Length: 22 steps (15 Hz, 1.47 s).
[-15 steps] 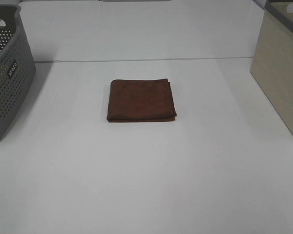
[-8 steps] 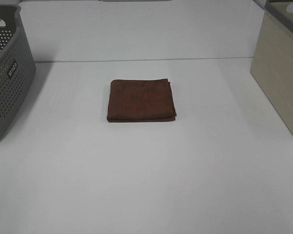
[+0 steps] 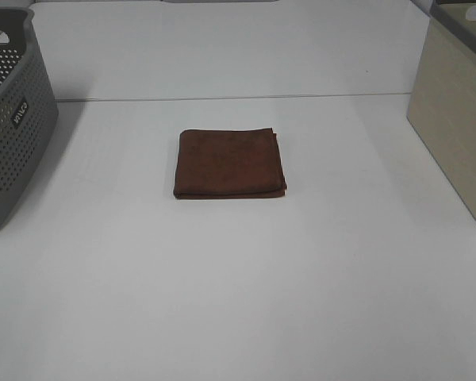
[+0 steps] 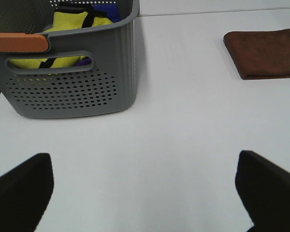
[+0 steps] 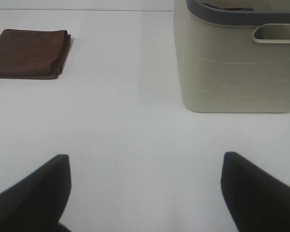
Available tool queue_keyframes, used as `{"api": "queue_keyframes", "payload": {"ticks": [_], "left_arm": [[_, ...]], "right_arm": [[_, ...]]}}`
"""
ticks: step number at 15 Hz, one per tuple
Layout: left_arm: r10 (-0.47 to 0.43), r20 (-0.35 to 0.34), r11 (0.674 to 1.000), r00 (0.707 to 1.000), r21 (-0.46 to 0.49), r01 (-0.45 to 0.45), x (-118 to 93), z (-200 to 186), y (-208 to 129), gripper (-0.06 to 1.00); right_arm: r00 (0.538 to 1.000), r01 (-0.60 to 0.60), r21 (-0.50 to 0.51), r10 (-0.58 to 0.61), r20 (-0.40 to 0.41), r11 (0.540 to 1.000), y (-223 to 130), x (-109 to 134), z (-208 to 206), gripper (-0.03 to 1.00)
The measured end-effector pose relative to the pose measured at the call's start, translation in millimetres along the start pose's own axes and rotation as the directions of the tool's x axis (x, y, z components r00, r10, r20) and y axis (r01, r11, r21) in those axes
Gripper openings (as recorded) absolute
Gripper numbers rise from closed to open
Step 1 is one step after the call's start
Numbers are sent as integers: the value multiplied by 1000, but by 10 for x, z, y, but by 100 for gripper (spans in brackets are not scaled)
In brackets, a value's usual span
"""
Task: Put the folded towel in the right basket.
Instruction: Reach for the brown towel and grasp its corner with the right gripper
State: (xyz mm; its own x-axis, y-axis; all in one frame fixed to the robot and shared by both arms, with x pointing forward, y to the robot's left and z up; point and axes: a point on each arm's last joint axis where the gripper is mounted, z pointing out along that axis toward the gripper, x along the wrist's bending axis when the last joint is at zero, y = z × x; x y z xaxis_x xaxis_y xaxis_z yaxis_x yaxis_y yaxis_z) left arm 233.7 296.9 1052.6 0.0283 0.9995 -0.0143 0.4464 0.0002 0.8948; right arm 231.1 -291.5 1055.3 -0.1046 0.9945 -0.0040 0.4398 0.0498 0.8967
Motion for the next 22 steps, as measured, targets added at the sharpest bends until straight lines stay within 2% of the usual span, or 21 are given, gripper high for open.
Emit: {"api": "queue_keyframes", "payload": {"ticks": [22], "left_arm": [[0,0,1000,1000,0,0,0,0,0,97]], "right_arm": [[1000,0,0,0,0,1000,0,0,0,80]]}}
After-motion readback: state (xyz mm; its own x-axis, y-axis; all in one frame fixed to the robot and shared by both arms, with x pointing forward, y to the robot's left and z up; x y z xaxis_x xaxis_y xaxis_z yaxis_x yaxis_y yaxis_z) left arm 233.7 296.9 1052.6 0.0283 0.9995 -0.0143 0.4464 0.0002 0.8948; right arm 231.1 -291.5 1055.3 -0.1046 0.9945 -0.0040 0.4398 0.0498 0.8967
